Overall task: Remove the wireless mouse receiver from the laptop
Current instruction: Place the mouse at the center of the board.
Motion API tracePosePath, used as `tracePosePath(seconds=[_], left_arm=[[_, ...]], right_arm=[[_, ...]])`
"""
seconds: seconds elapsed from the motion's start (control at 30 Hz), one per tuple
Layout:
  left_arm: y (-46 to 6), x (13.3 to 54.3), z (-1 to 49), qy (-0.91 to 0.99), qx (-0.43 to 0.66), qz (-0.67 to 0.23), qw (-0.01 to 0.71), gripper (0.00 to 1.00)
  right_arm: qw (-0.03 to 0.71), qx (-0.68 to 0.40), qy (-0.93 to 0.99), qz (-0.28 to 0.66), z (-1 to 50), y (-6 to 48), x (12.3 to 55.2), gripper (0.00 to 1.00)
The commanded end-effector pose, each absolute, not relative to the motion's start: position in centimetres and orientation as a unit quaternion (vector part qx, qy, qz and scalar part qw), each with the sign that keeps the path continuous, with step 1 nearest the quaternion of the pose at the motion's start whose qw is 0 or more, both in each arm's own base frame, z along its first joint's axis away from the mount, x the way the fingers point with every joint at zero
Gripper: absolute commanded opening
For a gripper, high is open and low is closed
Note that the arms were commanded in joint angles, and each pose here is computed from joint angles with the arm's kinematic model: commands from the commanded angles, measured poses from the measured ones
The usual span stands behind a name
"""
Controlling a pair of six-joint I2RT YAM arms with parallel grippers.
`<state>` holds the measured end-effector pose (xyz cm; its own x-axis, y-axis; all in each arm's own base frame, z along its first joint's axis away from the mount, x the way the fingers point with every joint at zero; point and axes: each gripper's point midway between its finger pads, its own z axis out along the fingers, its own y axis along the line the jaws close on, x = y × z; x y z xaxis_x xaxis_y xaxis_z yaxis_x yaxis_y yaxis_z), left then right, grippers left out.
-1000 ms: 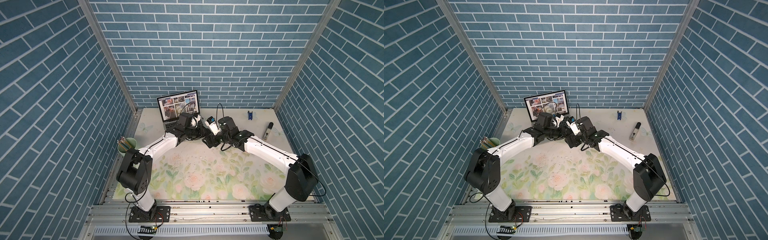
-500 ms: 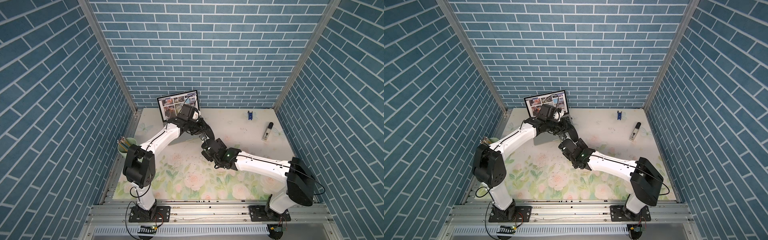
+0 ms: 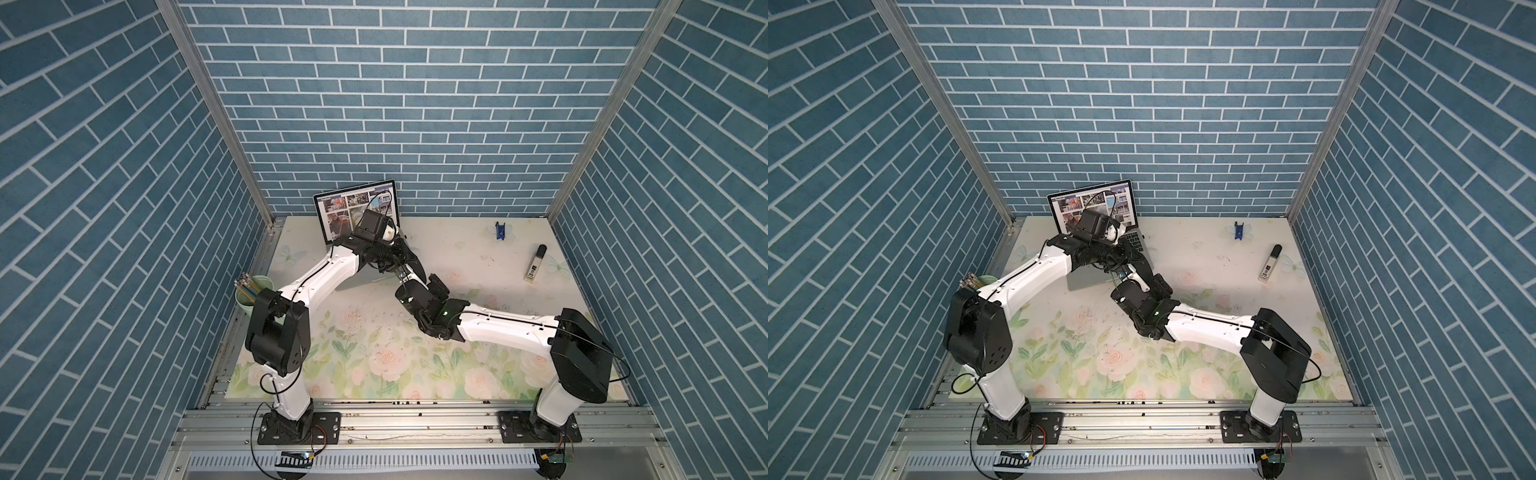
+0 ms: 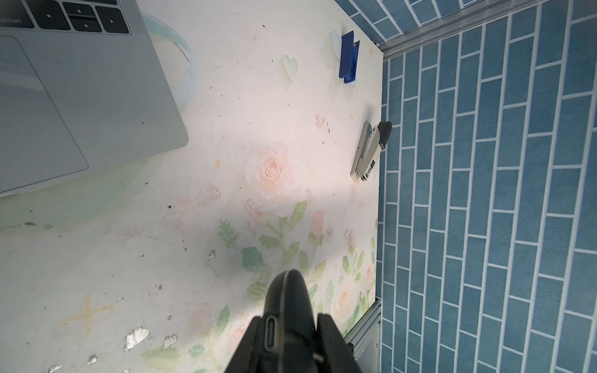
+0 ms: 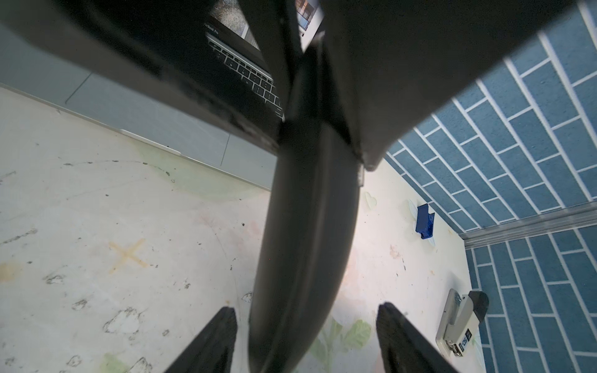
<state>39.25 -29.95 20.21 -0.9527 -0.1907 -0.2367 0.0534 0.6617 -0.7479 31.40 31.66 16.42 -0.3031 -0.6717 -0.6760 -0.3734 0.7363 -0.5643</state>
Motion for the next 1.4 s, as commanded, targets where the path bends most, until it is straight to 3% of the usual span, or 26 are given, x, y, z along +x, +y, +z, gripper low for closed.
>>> tracePosePath(seconds=[0.0, 0.17, 0.4, 1.0, 1.37], left_arm=[[-30.7, 38.2, 19.8, 0.899, -0.025, -0.418, 0.129, 0.15], [-31.0, 38.2, 19.4, 0.898, -0.026, -0.422, 0.121, 0.15], [-31.5, 38.0, 19.1, 0.895, -0.021, -0.433, 0.107, 0.15], [-31.3, 38.3, 20.7, 0.892, -0.019, -0.434, 0.124, 0.15], [-31.0, 38.3, 21.1, 0.894, -0.016, -0.43, 0.128, 0.15]], right_arm=[[0.528, -0.314, 0.777, -0.136, 19.2, 33.2, 31.9, 0.68], [0.552, -0.314, 0.763, -0.121, 20.9, 33.7, 31.3, 0.58], [0.578, -0.332, 0.739, -0.098, 22.4, 34.2, 30.2, 0.57], [0.537, -0.356, 0.751, -0.143, 19.1, 33.7, 30.4, 0.61], [0.536, -0.34, 0.752, -0.175, 18.9, 32.4, 30.9, 0.57]])
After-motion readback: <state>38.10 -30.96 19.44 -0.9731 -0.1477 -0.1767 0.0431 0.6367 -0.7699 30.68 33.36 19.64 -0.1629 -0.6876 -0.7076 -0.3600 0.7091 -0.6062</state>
